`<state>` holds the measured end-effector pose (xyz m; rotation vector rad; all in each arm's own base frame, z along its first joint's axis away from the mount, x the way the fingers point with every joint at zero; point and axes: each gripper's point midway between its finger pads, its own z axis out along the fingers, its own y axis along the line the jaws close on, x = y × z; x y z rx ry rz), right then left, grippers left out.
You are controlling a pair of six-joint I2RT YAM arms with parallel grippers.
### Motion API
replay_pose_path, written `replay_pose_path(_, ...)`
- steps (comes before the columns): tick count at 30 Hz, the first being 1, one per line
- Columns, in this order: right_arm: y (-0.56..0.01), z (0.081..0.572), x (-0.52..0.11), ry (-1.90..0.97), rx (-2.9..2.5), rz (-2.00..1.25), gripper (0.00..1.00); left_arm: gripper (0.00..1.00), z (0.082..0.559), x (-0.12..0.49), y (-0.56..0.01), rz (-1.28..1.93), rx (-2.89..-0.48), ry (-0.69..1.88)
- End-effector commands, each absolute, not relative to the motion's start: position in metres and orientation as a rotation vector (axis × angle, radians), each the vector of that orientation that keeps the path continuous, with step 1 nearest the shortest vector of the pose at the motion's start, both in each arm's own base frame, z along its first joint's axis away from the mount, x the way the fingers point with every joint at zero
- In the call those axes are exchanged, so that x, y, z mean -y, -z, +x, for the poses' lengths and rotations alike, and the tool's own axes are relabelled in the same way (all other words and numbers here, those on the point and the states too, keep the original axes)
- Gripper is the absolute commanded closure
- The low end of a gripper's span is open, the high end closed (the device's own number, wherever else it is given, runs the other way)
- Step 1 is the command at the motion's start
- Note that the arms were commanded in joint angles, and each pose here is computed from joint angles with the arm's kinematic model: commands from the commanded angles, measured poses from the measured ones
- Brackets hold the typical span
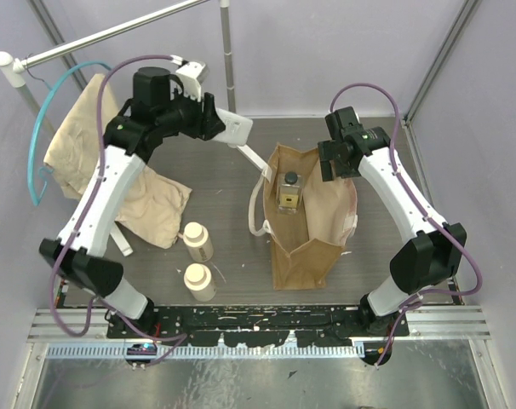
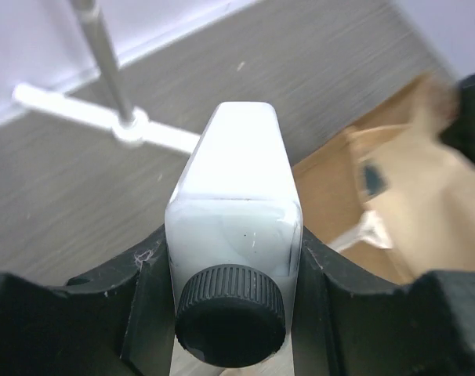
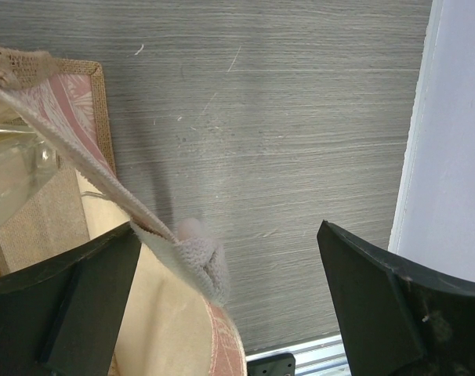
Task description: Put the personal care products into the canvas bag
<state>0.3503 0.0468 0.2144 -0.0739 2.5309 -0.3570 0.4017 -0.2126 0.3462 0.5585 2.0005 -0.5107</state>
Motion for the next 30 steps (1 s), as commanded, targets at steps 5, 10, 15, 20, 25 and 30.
replay_pose_path(5,-0.243,0.36,-0.051,0.32,-2.444,-0.066,0.0,1.0,0.302,0.302,-0.477,0.787,-1.504,0.875)
replay_pose_path(10,-0.242,0.359,-0.049,0.327,-2.44,-0.064,0.0,1.0,0.263,0.339,-0.476,0.944,-1.45,0.96)
replay_pose_path(15,-0.247,0.356,-0.045,0.344,-2.425,-0.048,0.0,1.0,0.252,0.356,-0.443,1.063,-1.532,0.902)
replay_pose_path(20,-0.252,0.352,-0.044,0.336,-2.418,-0.028,0.0,1.0,0.26,0.363,-0.411,1.132,-1.591,0.801)
replay_pose_path(25,-0.255,0.349,-0.047,0.308,-2.416,-0.014,0.0,1.0,0.271,0.38,-0.371,1.241,-1.619,0.701)
replay_pose_path(30,-0.255,0.344,-0.043,0.319,-2.415,-0.004,0.0,1.0,0.285,0.401,-0.336,1.333,-1.631,0.621)
